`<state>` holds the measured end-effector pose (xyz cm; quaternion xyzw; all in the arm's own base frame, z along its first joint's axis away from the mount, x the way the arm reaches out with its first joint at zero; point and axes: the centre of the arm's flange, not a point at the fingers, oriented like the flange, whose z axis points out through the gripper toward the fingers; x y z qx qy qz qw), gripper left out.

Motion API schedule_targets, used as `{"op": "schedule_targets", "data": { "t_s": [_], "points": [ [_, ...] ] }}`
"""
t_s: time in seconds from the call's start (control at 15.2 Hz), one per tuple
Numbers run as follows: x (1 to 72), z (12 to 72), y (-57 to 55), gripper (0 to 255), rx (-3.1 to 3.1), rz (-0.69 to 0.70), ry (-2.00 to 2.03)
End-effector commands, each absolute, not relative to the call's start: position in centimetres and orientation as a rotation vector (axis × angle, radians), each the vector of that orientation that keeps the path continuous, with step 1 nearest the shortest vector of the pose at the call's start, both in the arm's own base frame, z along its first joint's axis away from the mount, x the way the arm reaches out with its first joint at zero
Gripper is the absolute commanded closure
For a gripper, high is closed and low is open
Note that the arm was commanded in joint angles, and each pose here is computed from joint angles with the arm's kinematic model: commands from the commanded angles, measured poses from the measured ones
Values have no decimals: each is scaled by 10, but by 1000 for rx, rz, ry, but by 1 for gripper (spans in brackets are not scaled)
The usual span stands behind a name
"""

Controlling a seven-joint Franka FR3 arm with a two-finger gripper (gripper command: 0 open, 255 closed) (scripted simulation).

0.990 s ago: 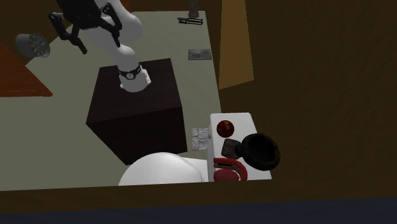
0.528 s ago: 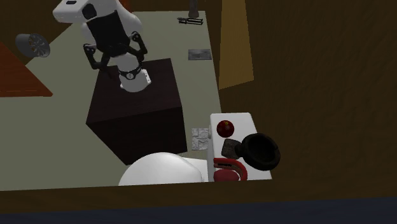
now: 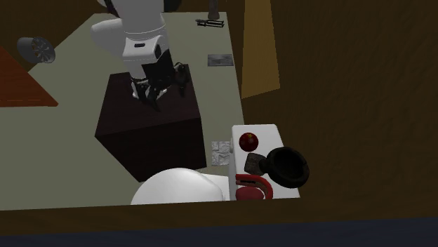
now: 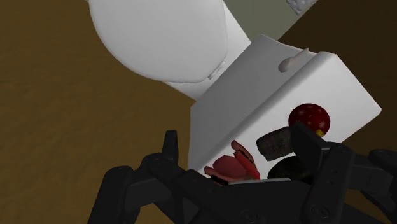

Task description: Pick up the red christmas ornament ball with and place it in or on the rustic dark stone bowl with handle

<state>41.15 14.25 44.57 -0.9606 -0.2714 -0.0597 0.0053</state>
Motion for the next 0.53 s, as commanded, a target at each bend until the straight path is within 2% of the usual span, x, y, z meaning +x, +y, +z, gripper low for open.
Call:
{"op": "schedule_targets", "data": {
  "t_s": [0.0,0.46],
  "points": [
    [418,427,163,0,-2982,-204,-951],
    [431,364,227,0,-2871,-250,-1289]
  ]
}}
